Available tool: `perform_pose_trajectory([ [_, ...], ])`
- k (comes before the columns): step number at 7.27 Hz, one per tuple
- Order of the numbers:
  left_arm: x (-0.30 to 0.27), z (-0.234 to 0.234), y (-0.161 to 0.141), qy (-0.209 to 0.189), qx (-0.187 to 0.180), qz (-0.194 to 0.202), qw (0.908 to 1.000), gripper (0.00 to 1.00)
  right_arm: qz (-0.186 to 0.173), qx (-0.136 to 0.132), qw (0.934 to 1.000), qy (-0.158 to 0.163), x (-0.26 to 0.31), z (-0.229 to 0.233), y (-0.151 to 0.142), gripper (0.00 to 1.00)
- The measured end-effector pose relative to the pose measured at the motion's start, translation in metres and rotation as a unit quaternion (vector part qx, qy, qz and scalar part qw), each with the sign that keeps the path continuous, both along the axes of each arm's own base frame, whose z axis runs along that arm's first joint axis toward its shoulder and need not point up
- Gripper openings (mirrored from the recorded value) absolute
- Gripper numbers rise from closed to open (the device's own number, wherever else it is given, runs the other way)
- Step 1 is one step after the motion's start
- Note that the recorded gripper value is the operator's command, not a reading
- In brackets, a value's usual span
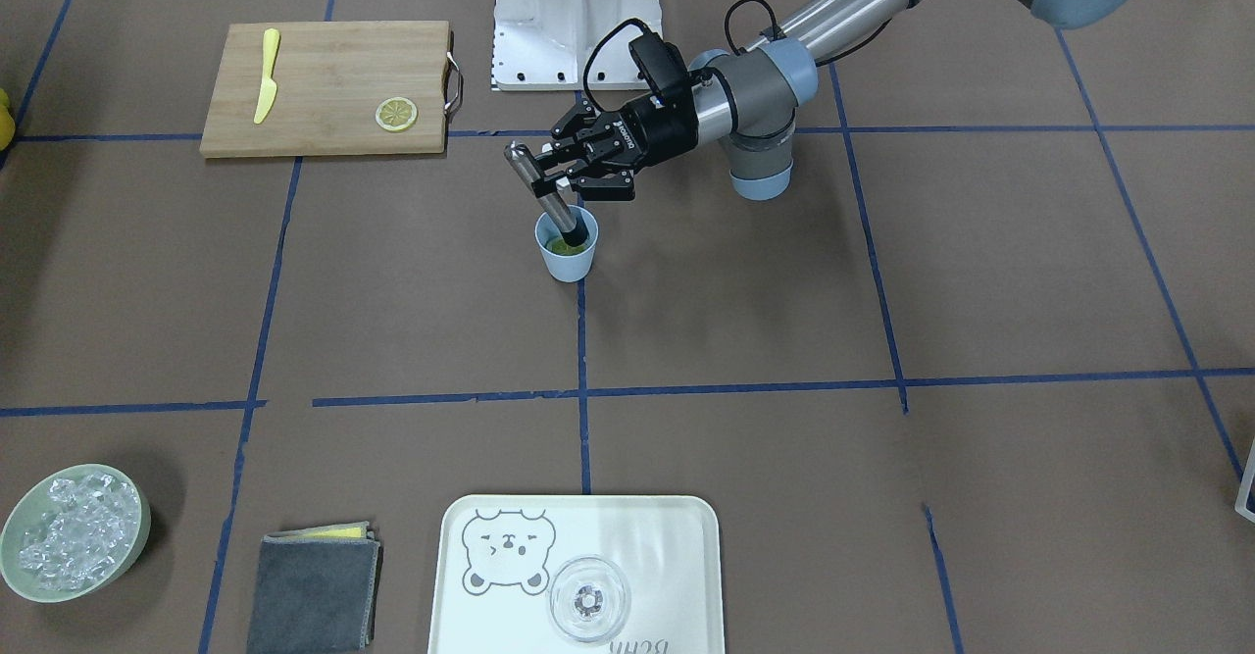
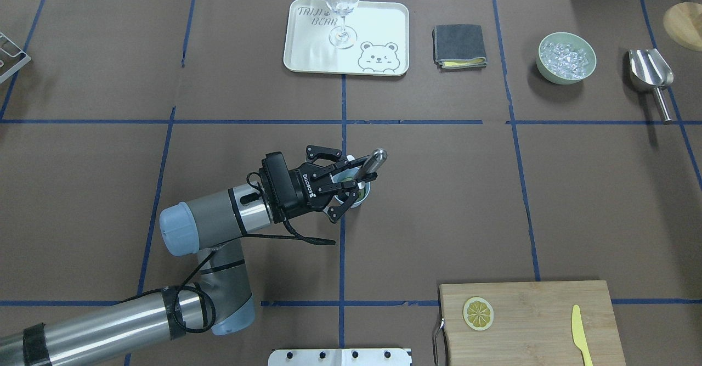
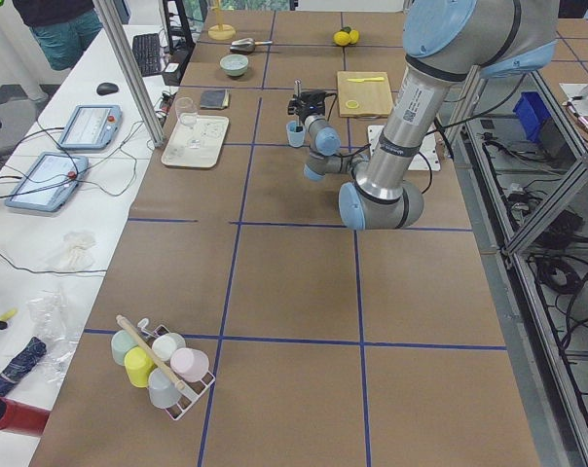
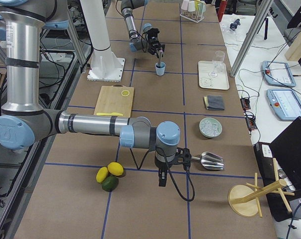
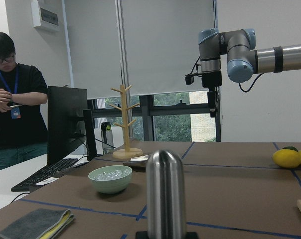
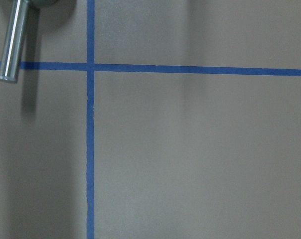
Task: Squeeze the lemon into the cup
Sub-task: 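Lower the muddler into the cup and press the lemon slice, then lift the muddler out of the cup and carry it back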
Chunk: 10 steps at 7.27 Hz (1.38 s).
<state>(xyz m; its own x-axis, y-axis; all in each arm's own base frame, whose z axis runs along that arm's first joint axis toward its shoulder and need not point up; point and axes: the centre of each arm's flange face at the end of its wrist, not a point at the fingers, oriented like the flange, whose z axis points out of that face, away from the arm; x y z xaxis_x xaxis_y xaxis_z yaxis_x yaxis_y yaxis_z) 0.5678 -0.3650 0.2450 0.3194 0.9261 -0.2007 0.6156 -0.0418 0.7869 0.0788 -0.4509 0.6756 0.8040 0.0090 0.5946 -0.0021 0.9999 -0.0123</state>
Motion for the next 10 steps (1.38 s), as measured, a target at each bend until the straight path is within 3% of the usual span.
perform_pose_trajectory([
  [3, 0.002, -0.001, 0.002, 0.000, -0.002, -0.001, 1.0000, 0.00, 0.000, 0.000, 1.0000, 0.001, 0.000, 0.000, 0.000, 1.00],
  [8, -0.039, -0.038, -0.018, 0.045, -0.017, 0.000, 0.9988, 0.00, 0.001, -0.002, 1.0000, 0.001, 0.000, 0.002, 0.001, 1.00],
  [10, -0.058, -0.056, -0.039, 0.013, -0.044, -0.003, 0.9989, 0.00, 0.003, -0.003, 1.0000, 0.000, 0.000, 0.002, 0.001, 1.00],
])
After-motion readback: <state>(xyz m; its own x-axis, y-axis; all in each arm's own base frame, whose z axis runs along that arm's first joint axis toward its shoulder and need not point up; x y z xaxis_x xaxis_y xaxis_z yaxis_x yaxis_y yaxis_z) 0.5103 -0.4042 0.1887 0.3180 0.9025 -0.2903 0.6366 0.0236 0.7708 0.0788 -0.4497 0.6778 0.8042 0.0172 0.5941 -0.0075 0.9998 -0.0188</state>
